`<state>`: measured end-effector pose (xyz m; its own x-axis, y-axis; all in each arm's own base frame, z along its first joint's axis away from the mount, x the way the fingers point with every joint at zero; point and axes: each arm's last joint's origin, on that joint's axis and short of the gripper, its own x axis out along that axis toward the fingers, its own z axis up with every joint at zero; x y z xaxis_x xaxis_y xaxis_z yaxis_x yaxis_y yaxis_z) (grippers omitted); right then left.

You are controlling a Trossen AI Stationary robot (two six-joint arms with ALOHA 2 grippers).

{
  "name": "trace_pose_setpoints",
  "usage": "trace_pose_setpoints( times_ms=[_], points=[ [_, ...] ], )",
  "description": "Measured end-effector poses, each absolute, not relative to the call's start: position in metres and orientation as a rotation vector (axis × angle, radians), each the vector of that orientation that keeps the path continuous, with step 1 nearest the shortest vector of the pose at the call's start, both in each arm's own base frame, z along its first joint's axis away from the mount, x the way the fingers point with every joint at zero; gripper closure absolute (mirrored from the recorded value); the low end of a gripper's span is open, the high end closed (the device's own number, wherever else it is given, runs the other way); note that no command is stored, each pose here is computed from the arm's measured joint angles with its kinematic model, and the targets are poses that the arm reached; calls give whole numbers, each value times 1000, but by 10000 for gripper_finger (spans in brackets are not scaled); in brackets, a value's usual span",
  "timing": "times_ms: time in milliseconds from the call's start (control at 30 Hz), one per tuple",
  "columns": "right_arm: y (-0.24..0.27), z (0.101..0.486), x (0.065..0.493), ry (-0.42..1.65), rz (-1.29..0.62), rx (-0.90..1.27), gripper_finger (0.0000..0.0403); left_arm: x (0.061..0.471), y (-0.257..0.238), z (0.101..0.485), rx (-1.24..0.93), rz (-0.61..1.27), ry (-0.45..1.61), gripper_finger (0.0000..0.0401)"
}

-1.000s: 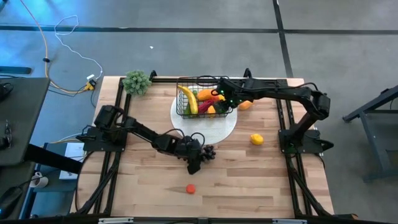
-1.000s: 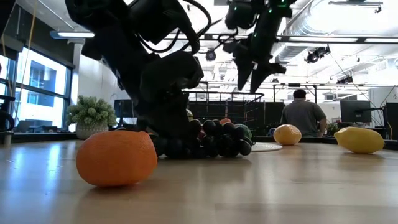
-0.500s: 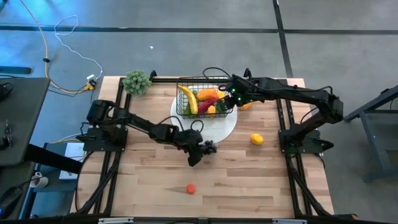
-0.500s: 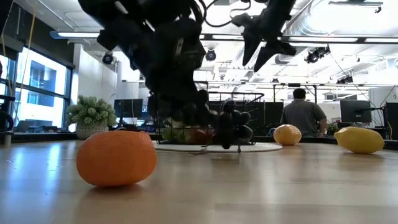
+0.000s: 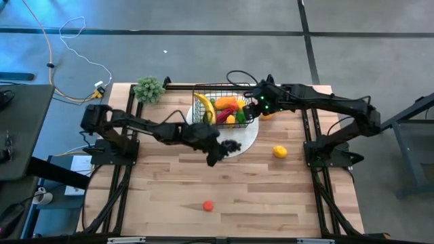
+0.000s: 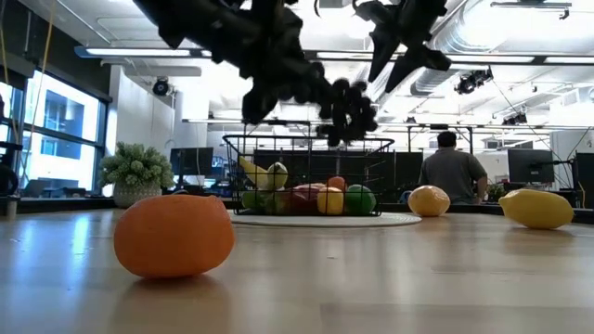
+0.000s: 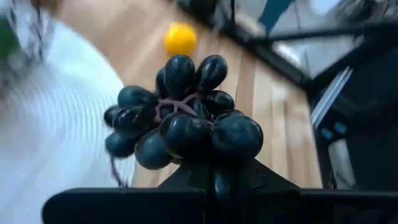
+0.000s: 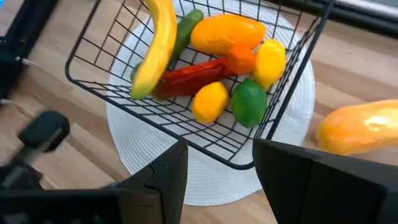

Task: Build produce basket
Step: Put the black grapes into the black wire basket

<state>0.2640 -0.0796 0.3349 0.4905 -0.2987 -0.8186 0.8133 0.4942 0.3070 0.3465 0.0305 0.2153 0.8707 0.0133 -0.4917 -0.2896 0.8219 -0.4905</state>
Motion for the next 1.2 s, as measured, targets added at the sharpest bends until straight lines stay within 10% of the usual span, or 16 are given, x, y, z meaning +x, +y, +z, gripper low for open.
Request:
trace_pose_setpoints(
  times_ms=[500,1200],
  points=[
    [-91,347,247,747,-759,705,242,312,111,270,-447,451,188,394],
    [-103,347,242,774,-730,658,242,313,172,201,-572,901,287,384]
  ],
)
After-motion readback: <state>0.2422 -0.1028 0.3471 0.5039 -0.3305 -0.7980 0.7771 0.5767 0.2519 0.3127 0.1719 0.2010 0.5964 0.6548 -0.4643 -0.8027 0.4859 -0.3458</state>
